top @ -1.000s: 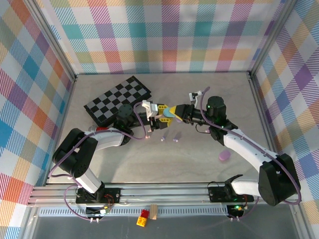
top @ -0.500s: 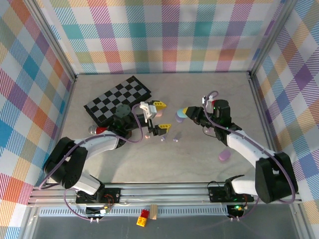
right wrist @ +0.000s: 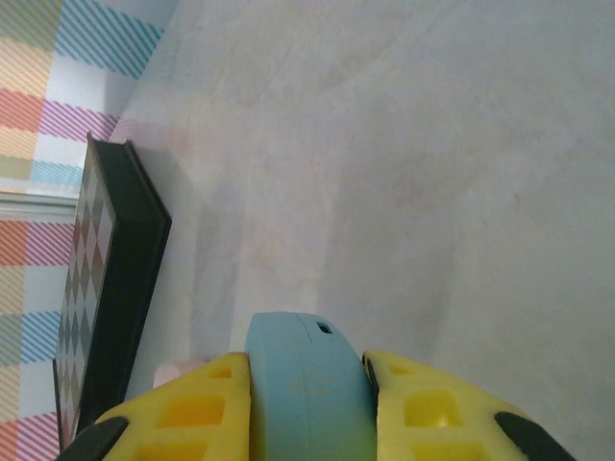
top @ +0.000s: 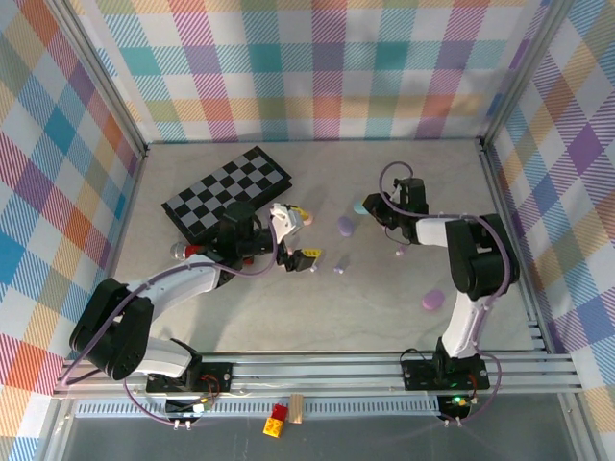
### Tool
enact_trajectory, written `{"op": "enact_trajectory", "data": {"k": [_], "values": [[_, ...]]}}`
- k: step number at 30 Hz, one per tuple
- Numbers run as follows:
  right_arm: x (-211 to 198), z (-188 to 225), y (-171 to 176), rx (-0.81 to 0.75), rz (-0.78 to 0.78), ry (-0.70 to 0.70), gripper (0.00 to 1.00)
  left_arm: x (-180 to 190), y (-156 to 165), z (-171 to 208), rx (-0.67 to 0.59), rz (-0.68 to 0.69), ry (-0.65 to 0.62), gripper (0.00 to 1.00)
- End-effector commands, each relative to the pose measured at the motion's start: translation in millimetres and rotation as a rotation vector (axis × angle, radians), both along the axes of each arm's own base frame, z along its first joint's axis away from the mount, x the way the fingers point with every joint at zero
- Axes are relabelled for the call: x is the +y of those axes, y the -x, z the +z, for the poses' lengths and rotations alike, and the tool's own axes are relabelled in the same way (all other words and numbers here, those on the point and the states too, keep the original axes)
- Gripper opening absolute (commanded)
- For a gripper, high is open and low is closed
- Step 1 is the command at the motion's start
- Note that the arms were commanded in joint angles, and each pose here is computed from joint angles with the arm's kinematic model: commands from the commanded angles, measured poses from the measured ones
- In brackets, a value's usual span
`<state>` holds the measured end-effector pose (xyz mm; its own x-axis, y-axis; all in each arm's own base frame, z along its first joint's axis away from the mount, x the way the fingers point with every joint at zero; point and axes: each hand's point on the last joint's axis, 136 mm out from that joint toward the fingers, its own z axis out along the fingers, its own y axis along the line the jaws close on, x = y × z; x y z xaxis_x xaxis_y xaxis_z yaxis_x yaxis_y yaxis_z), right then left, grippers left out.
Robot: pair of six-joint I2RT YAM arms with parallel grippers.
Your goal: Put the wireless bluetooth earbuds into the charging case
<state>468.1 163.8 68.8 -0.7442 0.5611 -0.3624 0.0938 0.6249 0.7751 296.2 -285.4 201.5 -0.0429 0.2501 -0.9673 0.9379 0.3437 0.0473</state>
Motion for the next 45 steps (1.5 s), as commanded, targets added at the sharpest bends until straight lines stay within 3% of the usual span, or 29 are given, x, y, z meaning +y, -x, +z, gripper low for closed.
{"op": "enact_trajectory", "data": {"k": [1,8,16,20,24,31,38,45], "values": [[1,5,-24,-0.035,-0.026,-0.034,0.18,15,-17,2,0.014,0.041,-0.004,1.0],[4,-20,-39,0.035,-0.027,-0.034,0.25,32,-44,-5,0.002,0.114,-0.061,1.0],[-5,-5,-34,0.024,-0.009,0.081,0.59,34,-51,-7,0.027,0.137,-0.076,1.0],[-13,13,-16,0.01,0.02,0.172,0.69,38,-55,-5,0.05,0.189,-0.047,1.0],[-12,21,9,0.002,0.115,0.292,0.72,41,-54,-3,0.07,0.216,-0.003,1.0],[18,19,54,-0.008,0.432,0.729,0.76,50,-54,1,0.088,0.258,0.02,1.0],[59,-3,70,-0.021,0.616,0.851,0.76,52,-53,0,0.099,0.258,0.024,1.0],[62,-25,68,0.022,0.651,0.927,0.71,57,-50,0,0.083,0.272,0.001,1.0]]}}
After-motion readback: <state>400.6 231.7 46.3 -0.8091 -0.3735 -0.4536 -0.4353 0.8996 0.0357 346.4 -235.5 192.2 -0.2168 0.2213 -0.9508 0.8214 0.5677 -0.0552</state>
